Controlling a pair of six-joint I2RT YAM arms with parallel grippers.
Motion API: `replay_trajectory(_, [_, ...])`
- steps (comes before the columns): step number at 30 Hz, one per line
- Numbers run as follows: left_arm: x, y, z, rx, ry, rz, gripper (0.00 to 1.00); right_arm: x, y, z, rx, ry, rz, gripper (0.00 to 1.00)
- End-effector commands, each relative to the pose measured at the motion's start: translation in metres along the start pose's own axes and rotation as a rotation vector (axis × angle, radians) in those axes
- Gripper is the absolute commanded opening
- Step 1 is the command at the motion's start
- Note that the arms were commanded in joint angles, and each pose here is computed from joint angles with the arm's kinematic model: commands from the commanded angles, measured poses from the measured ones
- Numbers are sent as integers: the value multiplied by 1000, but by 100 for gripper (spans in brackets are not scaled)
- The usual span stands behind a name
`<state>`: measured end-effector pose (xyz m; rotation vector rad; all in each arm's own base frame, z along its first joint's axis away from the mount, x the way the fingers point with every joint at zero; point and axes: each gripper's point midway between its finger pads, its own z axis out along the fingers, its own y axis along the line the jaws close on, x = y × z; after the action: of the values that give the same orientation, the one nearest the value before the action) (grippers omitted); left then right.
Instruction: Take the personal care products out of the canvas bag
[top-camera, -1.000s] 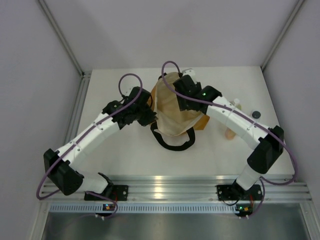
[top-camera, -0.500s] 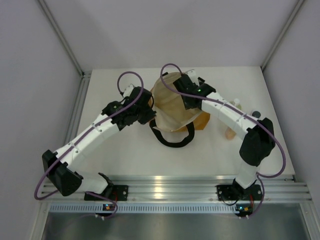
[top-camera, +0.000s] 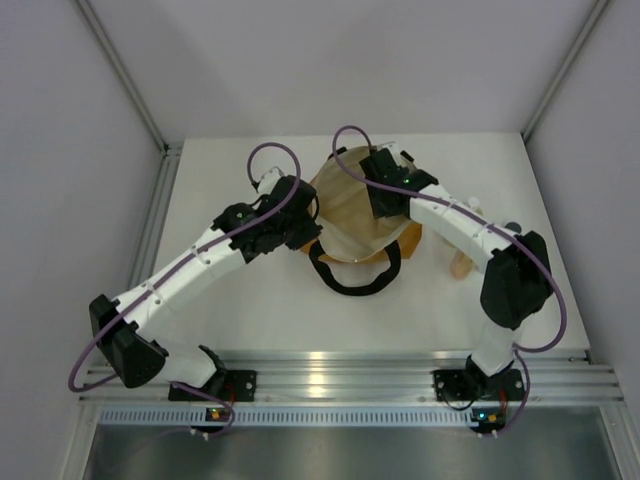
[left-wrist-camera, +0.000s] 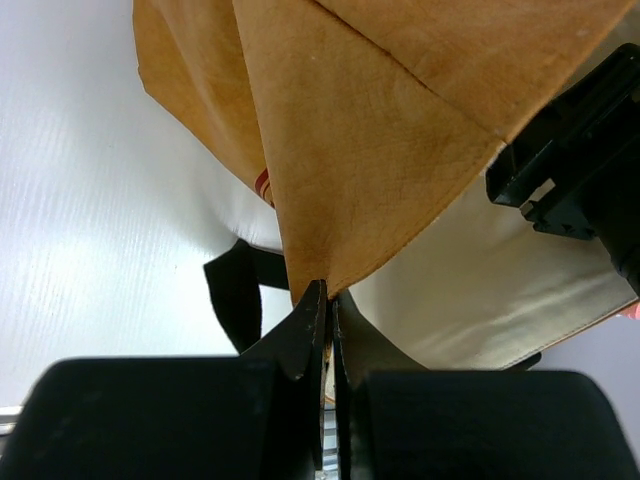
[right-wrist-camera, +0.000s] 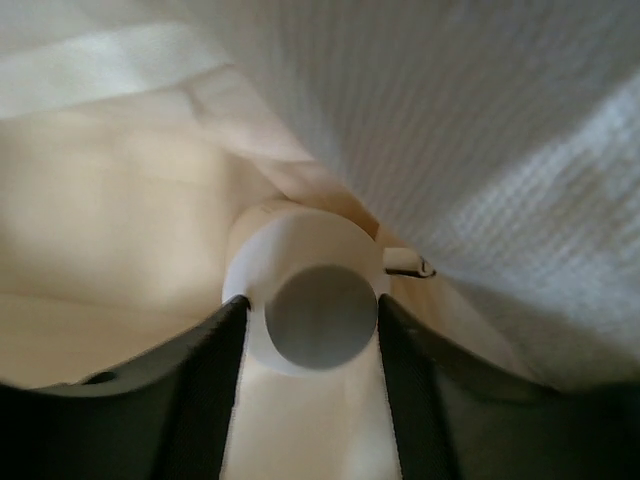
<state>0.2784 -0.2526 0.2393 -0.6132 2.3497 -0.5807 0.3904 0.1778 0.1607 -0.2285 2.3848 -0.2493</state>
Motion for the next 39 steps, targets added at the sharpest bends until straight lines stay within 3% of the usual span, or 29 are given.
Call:
replay_trajectory(1, [-11,-21,-8,62,-42,10,0,23,5,24,-39,69,7,47])
replay_trajectory(10, [-6,-19,-4,54,-25,31,0,20,5,22,-52,49,6,19])
replay_trajectory(11, [-6,-20,-5,57,-25,34,0,17,5,21,-58,36,9,15])
replay_trajectory(12, [-5,-19,-4,55,-24,38,0,16,8,20,-73,31,7,1])
replay_trajectory(13, [-5,-19,-3,53,-22,42,0,9,11,14,-106,2,16,0])
replay_trajectory(21, [0,-21,3,45,-3,48,0,-36,14,-33,-203,-167,69,0])
replay_trajectory(39, [3,-22,9,35,8,31,0,-43,34,-76,-266,-253,-13,0])
